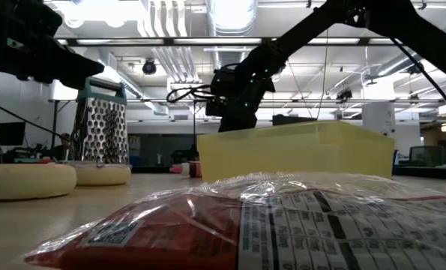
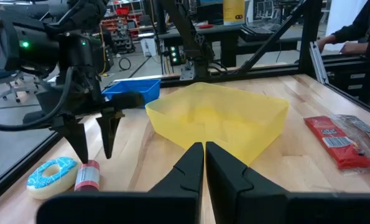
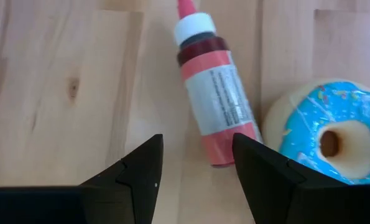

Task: Pick & Place Food Item
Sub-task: Put the large pink food coloring bottle into the blue bin

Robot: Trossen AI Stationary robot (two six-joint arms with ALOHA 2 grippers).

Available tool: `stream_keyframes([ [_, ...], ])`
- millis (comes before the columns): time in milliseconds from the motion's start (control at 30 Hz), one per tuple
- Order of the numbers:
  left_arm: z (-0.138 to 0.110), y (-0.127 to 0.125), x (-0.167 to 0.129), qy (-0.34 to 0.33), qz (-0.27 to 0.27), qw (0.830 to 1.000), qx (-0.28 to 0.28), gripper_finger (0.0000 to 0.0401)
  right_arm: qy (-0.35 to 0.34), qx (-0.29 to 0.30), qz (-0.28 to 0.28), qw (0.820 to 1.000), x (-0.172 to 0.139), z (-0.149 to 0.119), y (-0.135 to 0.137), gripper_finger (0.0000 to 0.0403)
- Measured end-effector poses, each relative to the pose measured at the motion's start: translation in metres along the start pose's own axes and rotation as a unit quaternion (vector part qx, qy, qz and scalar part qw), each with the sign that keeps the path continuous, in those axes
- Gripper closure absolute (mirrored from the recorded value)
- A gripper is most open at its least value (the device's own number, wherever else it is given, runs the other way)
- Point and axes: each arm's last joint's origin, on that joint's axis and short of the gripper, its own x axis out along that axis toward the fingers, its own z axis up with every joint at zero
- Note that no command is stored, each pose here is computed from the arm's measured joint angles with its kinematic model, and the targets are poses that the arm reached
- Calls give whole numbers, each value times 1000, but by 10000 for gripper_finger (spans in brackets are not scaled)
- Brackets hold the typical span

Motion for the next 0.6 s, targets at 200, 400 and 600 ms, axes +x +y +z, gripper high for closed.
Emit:
stream_keyframes([
  [200,0,0,0,0,0,1000,0,378,4,-2,-7,1000,0,-1,-1,213],
  [400,0,0,0,0,0,1000,0,378,13,4,-17,1000,0,-1,-1,213],
  [600,0,0,0,0,0,1000,0,378,46,20,0,999,-2,-7,3,213],
])
